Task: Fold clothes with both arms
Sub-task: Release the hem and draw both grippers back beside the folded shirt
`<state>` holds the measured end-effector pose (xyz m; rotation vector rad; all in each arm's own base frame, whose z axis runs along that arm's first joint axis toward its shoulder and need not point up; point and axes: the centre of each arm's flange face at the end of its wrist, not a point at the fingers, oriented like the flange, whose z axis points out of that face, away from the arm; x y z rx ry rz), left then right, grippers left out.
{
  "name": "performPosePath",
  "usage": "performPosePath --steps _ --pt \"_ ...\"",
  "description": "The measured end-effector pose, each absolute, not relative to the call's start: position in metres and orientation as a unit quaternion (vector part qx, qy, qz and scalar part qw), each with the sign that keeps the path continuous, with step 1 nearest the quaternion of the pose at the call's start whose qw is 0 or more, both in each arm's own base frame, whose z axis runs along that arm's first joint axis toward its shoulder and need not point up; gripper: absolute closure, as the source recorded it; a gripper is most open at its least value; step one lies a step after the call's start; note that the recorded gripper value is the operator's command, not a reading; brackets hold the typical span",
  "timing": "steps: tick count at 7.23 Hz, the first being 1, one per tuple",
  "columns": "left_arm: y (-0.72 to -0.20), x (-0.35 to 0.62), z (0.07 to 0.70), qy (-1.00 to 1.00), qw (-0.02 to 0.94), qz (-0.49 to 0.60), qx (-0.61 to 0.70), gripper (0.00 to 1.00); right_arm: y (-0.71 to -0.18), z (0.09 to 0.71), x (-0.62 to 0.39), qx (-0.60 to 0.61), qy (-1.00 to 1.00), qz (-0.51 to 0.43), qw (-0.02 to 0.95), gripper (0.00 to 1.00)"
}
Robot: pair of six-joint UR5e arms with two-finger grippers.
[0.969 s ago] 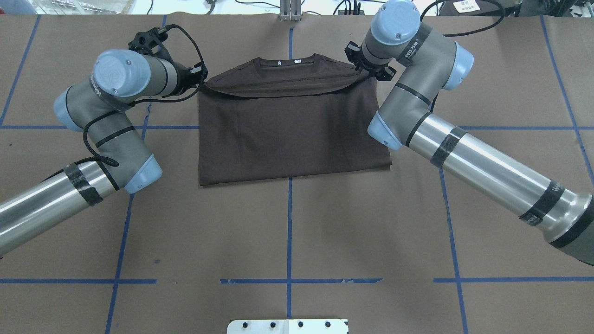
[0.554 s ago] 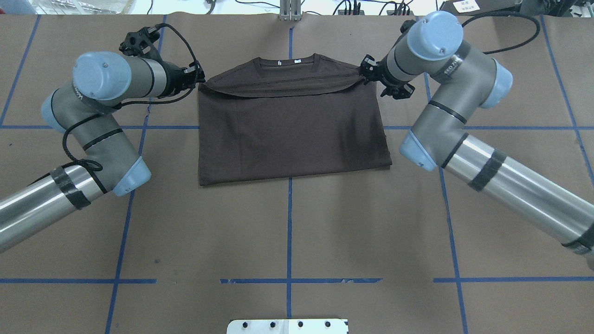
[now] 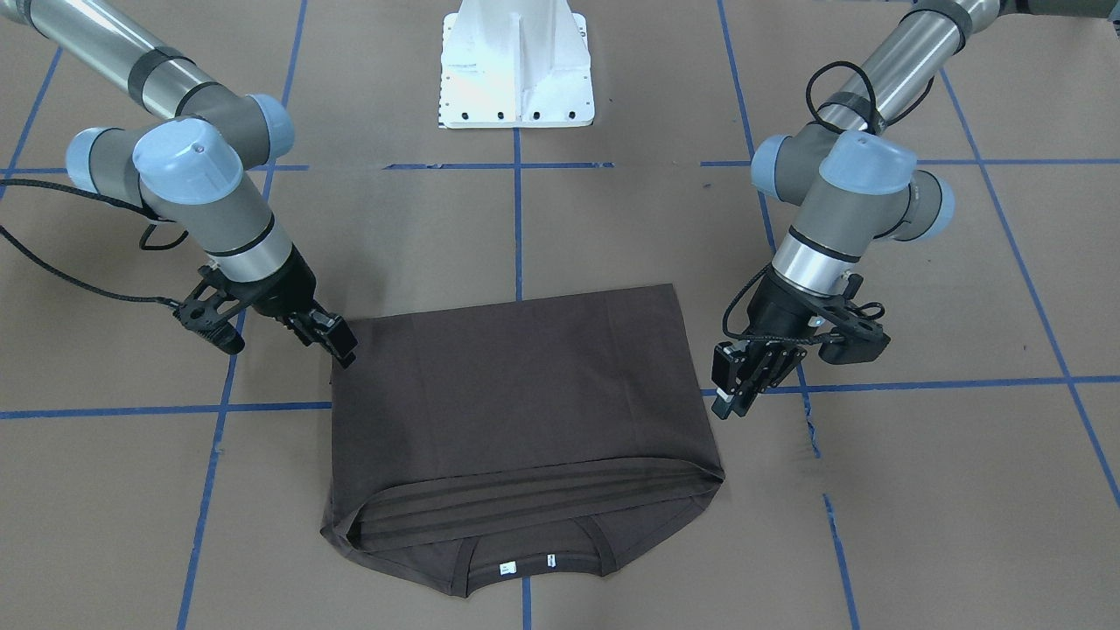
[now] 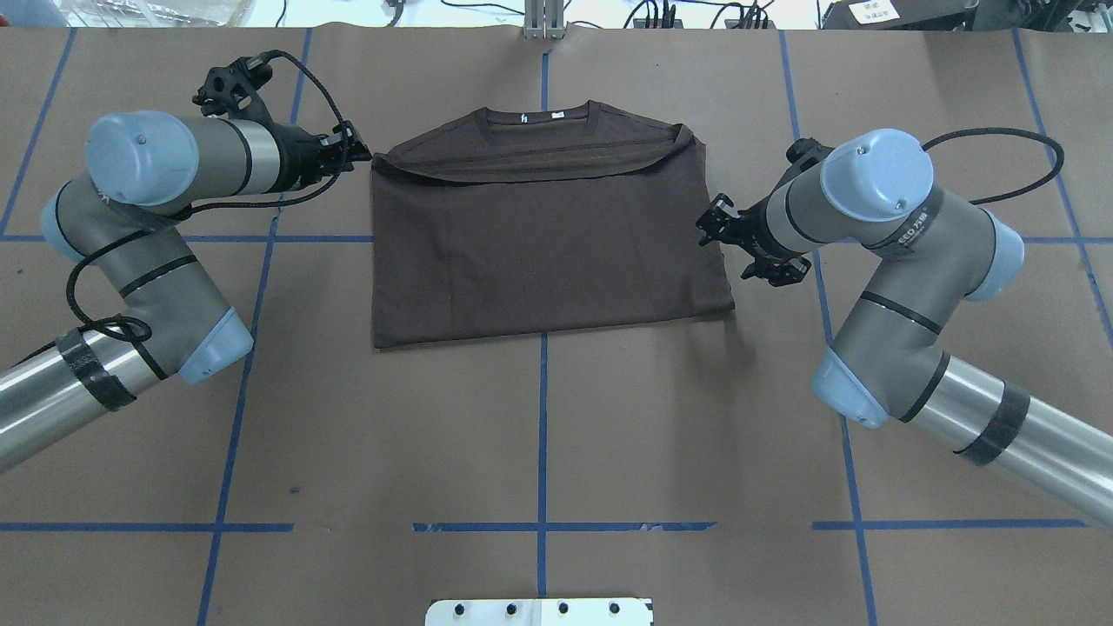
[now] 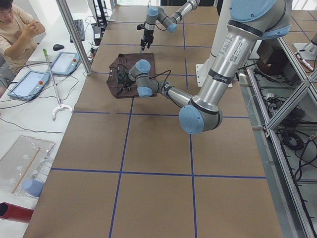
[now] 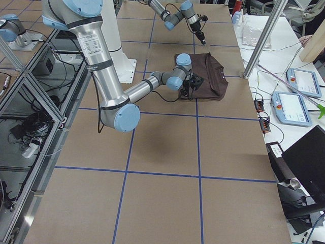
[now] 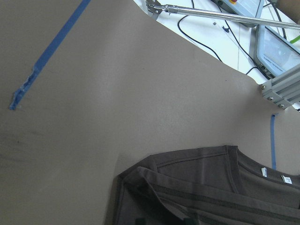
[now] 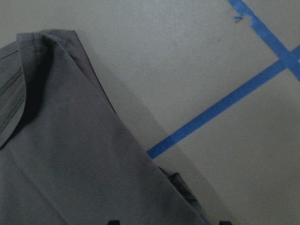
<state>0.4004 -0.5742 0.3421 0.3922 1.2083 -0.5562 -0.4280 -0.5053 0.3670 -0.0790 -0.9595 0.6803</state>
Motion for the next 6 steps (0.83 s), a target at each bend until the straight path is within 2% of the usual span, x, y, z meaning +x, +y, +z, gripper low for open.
performPosePath --steps 3,4,5,6 --pt "-0.571 0.400 0.336 0.562 0.766 -0.253 0.182 0.62 -0.492 0.382 -0.434 -0.048 -0.442 0.323 0.836 0.24" --pt "-0.570 0.401 0.334 0.564 0.765 -0.252 0.182 0.61 -0.485 0.385 -0.441 -0.052 -0.440 0.318 0.838 0.27" --pt "-0.570 0.400 0.331 0.566 0.764 -0.252 0.183 0.61 -0.479 0.386 -0.447 -0.055 -0.438 0.313 0.841 0.41" --pt "-0.570 0.400 0.329 0.567 0.763 -0.252 0.183 0.61 -0.476 0.388 -0.450 -0.058 -0.436 0.311 0.842 0.92"
